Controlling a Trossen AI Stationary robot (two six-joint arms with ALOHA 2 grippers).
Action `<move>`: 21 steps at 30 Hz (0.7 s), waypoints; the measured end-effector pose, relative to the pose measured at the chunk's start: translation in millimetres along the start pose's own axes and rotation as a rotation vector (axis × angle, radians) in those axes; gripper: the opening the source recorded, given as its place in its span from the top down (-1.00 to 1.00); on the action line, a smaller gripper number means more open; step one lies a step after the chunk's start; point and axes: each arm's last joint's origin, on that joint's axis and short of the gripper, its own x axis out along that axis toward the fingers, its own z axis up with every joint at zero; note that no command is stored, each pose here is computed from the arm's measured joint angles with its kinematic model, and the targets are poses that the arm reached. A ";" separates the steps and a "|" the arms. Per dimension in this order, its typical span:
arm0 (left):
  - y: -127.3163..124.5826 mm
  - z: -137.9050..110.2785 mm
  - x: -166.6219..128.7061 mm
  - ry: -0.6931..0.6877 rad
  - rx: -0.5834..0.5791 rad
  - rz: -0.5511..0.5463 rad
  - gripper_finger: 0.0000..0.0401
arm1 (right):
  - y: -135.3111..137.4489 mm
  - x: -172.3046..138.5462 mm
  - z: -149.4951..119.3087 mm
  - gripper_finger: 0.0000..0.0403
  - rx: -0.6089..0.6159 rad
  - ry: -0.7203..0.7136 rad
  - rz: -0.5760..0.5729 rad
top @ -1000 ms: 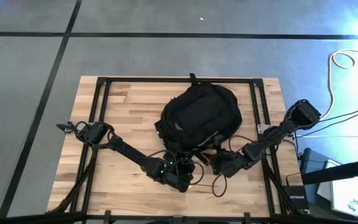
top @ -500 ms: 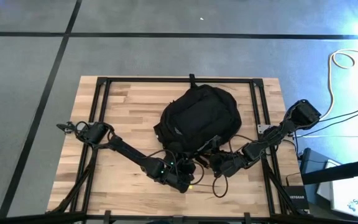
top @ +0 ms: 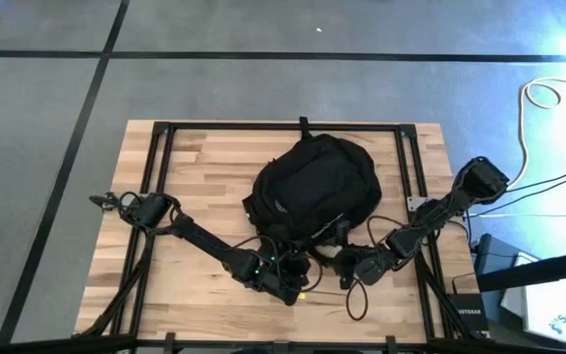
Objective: Unpack backpack
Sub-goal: Open the black backpack
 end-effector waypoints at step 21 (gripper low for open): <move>0.1 2.7 -0.2 -0.015 0.016 0.011 0.98 | -15.1 17.3 -14.9 0.24 0.048 0.128 0.065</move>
